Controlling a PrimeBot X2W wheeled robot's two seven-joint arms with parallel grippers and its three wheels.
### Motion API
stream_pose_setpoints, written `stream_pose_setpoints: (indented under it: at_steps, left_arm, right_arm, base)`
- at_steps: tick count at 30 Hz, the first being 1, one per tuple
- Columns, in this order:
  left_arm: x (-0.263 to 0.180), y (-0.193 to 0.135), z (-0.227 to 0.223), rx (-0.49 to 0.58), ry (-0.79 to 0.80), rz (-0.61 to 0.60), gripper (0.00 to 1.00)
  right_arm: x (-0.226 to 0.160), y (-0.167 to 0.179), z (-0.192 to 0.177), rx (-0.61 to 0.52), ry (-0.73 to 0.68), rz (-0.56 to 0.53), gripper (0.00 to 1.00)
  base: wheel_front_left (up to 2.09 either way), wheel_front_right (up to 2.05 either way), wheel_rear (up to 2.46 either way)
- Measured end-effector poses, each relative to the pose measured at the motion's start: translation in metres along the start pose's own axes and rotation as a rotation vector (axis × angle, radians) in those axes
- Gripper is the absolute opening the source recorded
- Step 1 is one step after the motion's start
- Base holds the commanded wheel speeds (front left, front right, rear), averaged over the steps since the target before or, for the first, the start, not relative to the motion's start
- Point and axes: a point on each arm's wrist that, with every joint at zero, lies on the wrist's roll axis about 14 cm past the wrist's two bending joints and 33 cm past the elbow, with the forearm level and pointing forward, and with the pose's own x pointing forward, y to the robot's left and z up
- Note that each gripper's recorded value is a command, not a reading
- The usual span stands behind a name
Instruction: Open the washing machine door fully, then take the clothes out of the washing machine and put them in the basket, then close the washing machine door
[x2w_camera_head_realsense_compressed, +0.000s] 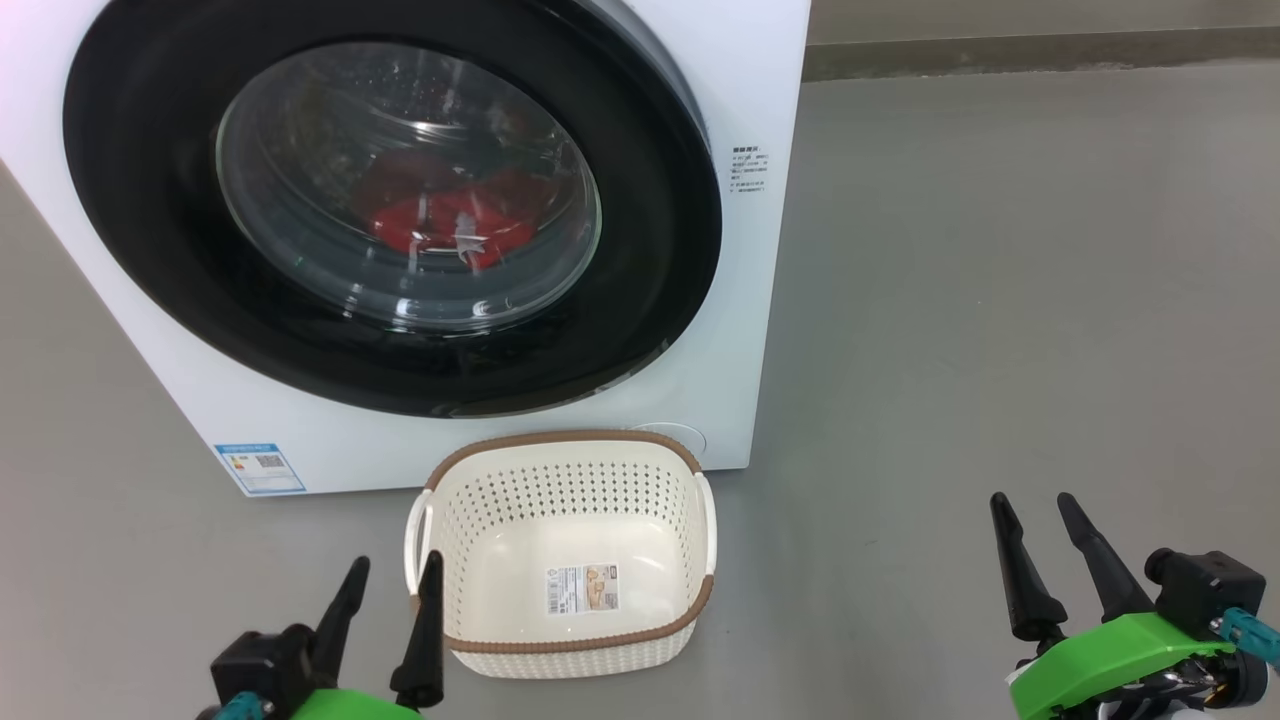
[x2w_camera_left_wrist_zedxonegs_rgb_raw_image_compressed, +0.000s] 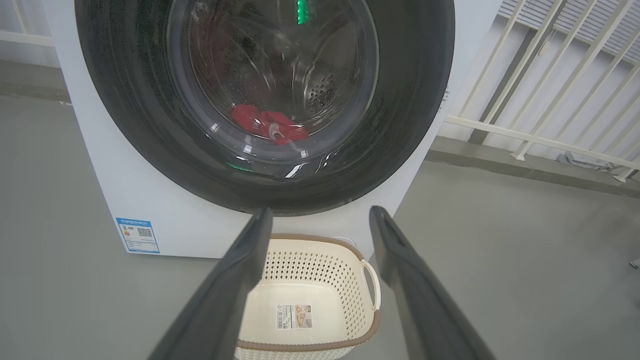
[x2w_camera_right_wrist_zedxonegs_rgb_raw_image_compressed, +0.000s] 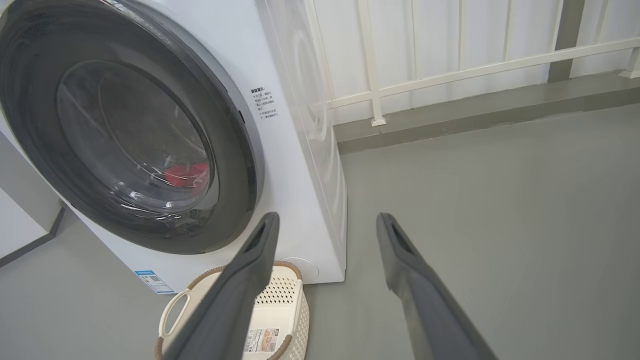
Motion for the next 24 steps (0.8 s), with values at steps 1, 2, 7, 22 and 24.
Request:
stream_pose_setpoints:
  at_steps: [1, 2, 7, 22, 24]
  left_arm:
    - [0.0006, -0.0009, 0.0009, 0.015, -0.003, -0.004, 1.00]
    - [0.0013, -0.0017, 0.0026, 0.028, -0.010, -0.007, 1.00]
    - [0.0012, -0.0023, 0.0034, 0.079, -0.020, -0.007, 1.00]
    - [-0.0008, -0.0061, 0.0012, 0.210, -0.040, -0.027, 1.00]
    - [-0.0004, -0.0065, 0.0018, 0.224, -0.044, -0.029, 1.00]
  right_arm:
    - [-0.0001, 0.0003, -0.0004, -0.015, 0.001, 0.002, 1.00]
    - [-0.0003, 0.0006, -0.0002, -0.025, -0.002, 0.004, 1.00]
    - [-0.0008, 0.0020, 0.0005, -0.075, -0.008, 0.011, 1.00]
    - [-0.0037, 0.0053, -0.0005, -0.210, -0.022, 0.034, 1.00]
    - [-0.0037, 0.0064, 0.0004, -0.221, -0.029, 0.038, 1.00]
  base:
    - [0.00, 0.00, 0.00]
    - [0.00, 0.00, 0.00]
    - [0.00, 0.00, 0.00]
    - [0.00, 0.00, 0.00]
    - [0.00, 0.00, 0.00]
